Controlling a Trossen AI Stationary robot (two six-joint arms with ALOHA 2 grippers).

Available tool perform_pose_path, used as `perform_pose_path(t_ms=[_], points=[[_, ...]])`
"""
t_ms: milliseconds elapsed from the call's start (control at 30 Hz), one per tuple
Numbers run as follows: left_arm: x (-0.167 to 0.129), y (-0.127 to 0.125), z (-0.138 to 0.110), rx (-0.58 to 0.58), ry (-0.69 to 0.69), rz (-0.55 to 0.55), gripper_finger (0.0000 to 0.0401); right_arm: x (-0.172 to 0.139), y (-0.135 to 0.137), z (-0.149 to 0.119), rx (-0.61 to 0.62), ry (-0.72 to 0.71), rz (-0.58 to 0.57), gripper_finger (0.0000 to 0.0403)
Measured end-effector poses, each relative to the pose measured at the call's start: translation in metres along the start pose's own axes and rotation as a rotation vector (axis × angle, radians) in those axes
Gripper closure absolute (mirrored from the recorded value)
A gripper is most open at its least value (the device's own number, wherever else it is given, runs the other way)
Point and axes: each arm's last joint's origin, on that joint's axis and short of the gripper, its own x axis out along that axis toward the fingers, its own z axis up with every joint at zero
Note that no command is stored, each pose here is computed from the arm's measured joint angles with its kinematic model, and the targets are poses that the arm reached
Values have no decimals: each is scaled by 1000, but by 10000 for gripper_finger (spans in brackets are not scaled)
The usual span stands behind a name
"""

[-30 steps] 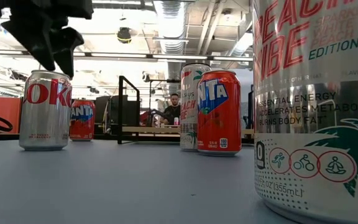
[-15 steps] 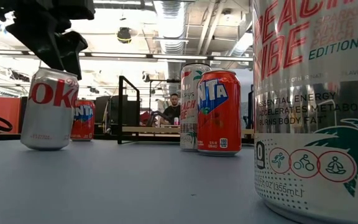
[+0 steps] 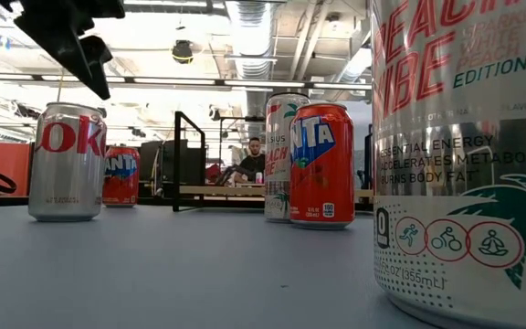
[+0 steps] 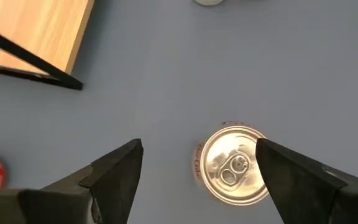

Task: Place canned beverage on shelf
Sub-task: Put the top left silver soda can on the shelf

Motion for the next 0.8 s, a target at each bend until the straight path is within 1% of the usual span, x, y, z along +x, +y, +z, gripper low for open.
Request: perform_pose_path(t_ms=[100, 200, 300, 500, 800], points=[[0, -3, -1, -35, 5, -16, 100, 1, 0, 0, -1, 4, 0, 403], [4, -8, 0, -35, 18, -26, 100, 1, 0, 0, -1, 4, 0, 403], [10, -15, 0, -8, 35, -31, 100, 1, 0, 0, -1, 5, 0, 403], [24, -28, -1, 80, 91, -25, 100, 1, 0, 0, -2, 6, 0, 403], [39, -39, -3, 122, 148, -11, 100, 1, 0, 0, -2, 6, 0, 403]])
